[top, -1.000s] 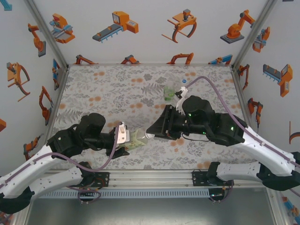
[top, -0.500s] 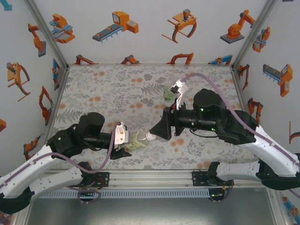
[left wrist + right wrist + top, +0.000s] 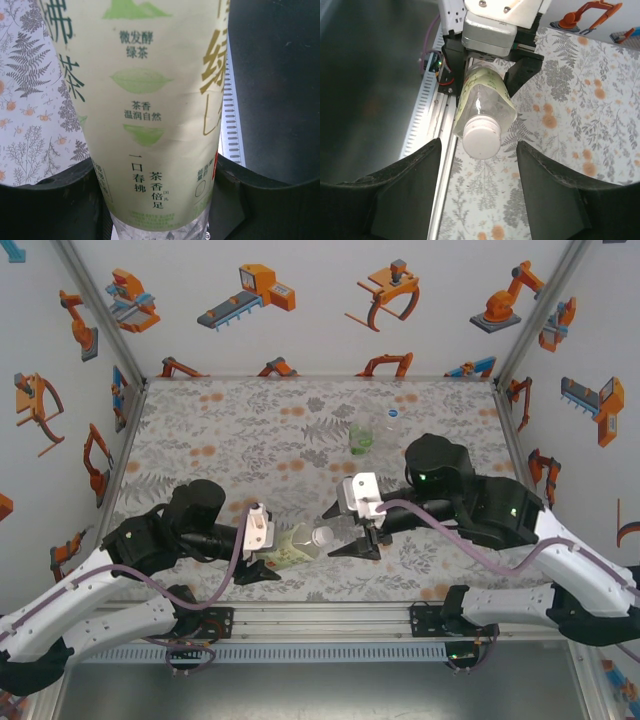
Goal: Screw on the bottle caps
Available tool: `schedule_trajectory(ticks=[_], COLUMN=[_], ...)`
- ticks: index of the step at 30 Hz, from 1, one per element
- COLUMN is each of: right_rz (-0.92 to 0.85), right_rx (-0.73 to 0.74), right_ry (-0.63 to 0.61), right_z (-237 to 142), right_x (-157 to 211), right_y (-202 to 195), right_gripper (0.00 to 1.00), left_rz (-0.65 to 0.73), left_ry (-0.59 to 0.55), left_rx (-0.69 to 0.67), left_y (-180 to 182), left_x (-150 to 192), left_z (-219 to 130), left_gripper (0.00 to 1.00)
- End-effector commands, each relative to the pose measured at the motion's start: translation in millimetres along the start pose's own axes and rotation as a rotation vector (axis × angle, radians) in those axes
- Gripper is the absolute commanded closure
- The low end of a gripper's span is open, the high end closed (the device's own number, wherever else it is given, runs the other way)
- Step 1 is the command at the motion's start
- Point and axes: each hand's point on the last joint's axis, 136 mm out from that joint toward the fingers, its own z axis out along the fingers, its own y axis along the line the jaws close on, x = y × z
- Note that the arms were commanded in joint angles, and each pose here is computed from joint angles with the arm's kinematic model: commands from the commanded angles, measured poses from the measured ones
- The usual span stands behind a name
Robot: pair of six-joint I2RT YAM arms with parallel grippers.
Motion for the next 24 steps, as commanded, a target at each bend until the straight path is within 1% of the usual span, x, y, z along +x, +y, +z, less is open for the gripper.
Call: schedule_trajectory(ticks=[1,12,14,17,19,20,24], right_rz=[-0.103,-0.097,-0.092,-0.055,0.008,0.064,0.38], right_rx=[-0.042,-0.037,-0.039,-0.042,-0.008,0.031,0.223], right_ry=[-0.03,-0.018,-0.019,-0.016,-0.018,-0.019,-0.043], right_z=[-1.1,0.8,1.3,3.0,4.0,4.5,3.8], right_x=[-9.8,-3.6,-2.8,-0.5,0.8,2.0,14.2], right_y=[6.1,6.1,6.4,7.0,1.3,-5.4,-36.5], right_gripper=[0.46,0.61,0.66,0.78,0.86,0.89,0.99], left_rz=[0.016,0.021,0.023,0.026,0.026,0.024,0.02], left_ry=[-0.028,-0.04,-0.042,-0.05,-0.052,-0.049,-0.045], left_rx=[0.032,0.021,0.014,0.002,-0.012,-0.023,-0.098], left_y=[-6.4,-7.0,-6.8,-4.8,-2.9,-1.2,10.4], left_x=[-10.5,-12.3,-13.2,-14.6,-16.3,-15.6,-13.6], left_z=[-4.4,-7.9,-9.7,-9.9,-11.4,-11.7,-13.1], left_gripper=[1.0,1.0,1.0,1.0,1.0,1.0,1.0])
